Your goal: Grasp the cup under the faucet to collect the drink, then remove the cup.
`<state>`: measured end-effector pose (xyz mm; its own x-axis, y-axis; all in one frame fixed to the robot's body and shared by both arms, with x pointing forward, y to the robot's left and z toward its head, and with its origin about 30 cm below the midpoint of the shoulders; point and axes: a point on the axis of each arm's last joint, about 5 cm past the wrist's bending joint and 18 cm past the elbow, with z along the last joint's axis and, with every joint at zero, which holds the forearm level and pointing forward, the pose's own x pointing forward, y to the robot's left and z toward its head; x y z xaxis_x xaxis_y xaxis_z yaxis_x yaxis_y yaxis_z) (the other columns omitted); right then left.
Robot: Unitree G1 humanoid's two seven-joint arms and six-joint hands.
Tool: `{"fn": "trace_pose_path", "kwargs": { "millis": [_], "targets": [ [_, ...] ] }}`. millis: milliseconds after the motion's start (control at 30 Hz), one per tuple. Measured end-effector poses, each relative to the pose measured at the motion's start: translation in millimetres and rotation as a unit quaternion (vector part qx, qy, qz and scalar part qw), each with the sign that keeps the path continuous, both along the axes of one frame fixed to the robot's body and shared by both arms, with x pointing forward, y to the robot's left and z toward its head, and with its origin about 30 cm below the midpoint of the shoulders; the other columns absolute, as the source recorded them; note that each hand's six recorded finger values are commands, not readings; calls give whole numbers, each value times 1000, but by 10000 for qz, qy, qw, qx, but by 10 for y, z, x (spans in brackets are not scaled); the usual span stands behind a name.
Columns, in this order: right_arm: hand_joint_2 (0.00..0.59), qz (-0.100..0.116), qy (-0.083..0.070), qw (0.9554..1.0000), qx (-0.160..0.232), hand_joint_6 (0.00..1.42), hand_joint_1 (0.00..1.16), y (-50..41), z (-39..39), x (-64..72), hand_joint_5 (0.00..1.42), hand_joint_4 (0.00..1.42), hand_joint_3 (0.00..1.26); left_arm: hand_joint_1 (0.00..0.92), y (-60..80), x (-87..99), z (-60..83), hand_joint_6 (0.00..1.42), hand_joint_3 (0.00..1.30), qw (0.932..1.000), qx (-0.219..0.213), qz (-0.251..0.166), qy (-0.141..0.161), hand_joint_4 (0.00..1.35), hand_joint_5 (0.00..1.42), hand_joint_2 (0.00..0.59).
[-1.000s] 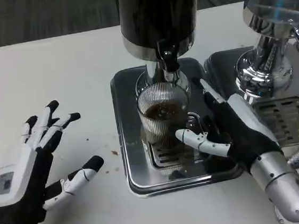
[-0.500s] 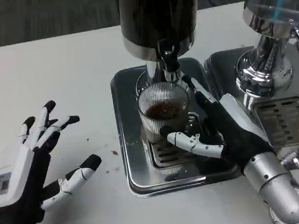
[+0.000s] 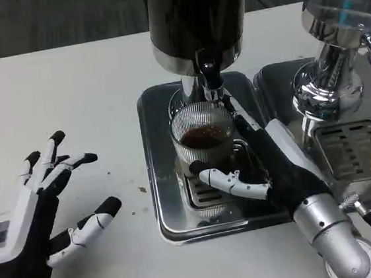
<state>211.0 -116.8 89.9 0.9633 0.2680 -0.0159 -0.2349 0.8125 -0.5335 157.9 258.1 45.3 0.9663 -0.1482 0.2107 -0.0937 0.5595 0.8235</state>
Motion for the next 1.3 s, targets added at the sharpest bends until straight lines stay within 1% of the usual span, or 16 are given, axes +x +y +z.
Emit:
{"fn": "trace_pose_path", "kwargs": {
  "millis": [200, 333, 500, 700, 733, 800, 1000, 1133, 1300],
  "targets": [
    [180, -5, -45, 10000, 30, 111, 605, 17, -29, 9, 0, 0, 0, 90, 10, -4, 5, 25, 347, 10000, -33, 39, -7, 0, 196, 172],
    [180, 0, -80, 10000, -8, 154, 618, 28, -33, 7, 17, 0, 0, 90, 15, -5, 6, 29, 353, 10000, -25, 45, -1, 0, 201, 172],
    [180, 1, -99, 9999, 45, 185, 632, 57, -36, 15, 45, 0, 0, 90, 14, -7, 6, 32, 355, 10000, -17, 29, 24, 0, 205, 172],
    [174, -40, -108, 9998, 154, 270, 651, 107, -50, 32, 140, 47, 0, 90, 14, -15, 4, 34, 356, 10000, -14, 34, 33, 0, 207, 172],
    [181, -40, -113, 9998, 159, 284, 657, 109, -50, 31, 152, 56, 0, 90, 12, -14, 7, 34, 358, 10000, -15, 32, 25, 0, 207, 173],
    [179, -48, -122, 9998, 165, 293, 668, 111, -51, 31, 169, 70, 0, 90, 10, -11, 11, 34, 362, 10000, -16, 35, 14, 0, 207, 173],
    [182, -76, -131, 9997, 192, 376, 686, 119, -56, 30, 231, 114, 0, 92, 9, -20, 13, 35, 368, 10000, -29, 71, 14, 0, 208, 172],
    [182, -141, -106, 9995, 256, 452, 690, 117, -68, 30, 305, 143, 21, 97, 14, -44, 4, 36, 370, 9999, -63, 123, 47, 0, 208, 171],
    [178, -211, -110, 9993, 291, 483, 710, 113, -87, 29, 326, 157, 27, 104, 9, -48, 9, 37, 405, 9999, -69, 130, 33, 4, 212, 171]
  ]
}}
